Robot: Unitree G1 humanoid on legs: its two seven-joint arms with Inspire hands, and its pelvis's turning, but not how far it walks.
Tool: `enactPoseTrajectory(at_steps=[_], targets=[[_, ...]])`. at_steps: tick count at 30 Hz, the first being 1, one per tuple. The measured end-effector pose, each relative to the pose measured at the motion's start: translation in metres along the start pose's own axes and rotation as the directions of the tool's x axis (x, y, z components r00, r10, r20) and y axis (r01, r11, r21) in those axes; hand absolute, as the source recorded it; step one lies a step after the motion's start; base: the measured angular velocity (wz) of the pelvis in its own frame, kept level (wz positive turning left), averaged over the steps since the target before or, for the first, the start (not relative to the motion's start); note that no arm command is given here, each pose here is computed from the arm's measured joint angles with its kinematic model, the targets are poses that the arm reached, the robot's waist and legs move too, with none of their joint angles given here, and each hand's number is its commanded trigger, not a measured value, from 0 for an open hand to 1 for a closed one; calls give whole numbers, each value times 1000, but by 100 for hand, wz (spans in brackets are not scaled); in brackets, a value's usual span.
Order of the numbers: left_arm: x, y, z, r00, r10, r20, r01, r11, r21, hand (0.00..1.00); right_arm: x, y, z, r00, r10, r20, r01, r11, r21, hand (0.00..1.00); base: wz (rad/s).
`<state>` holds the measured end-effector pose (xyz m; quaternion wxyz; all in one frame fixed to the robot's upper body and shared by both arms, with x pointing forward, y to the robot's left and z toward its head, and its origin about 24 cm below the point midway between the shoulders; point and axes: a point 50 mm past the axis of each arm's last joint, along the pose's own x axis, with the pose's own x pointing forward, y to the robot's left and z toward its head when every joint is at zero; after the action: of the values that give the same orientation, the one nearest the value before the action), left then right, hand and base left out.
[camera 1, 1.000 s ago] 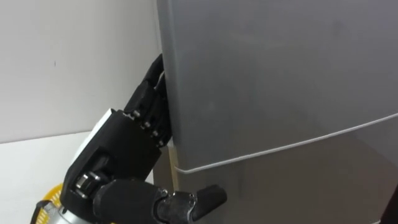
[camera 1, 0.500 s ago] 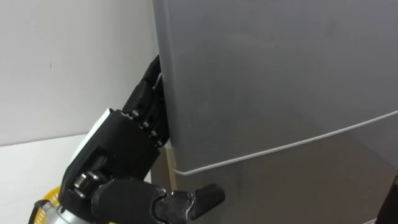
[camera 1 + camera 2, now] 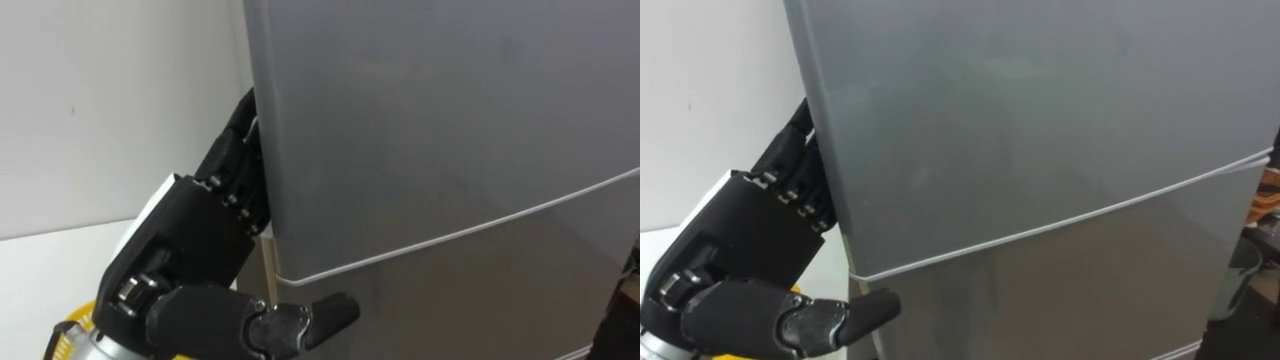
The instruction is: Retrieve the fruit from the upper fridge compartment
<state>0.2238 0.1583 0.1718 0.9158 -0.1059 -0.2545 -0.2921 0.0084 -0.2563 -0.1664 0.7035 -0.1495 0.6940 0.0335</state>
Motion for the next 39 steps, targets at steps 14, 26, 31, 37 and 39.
enactPoseTrajectory(at_steps=[14,26,31,37,39], targets=[[0,1,1,999,35,27,-34,999,-34,0,0,1,-3,1000,13,-14,-13,1000,0,0,0],[4,-11,2,993,0,117,15,991,-130,0,0,1,-2,1000,14,-10,-14,1000,-2,0,-3],[10,-22,0,988,-55,144,79,983,-166,0,0,1,-2,1000,21,-7,-21,1000,0,0,-7],[25,-52,-2,944,-270,187,311,919,-243,0,0,-2,5,1000,11,23,-11,1000,-2,0,-17],[30,-63,-3,914,-352,203,397,879,-263,0,-1,-2,3,1000,11,20,-11,1000,0,0,-14]])
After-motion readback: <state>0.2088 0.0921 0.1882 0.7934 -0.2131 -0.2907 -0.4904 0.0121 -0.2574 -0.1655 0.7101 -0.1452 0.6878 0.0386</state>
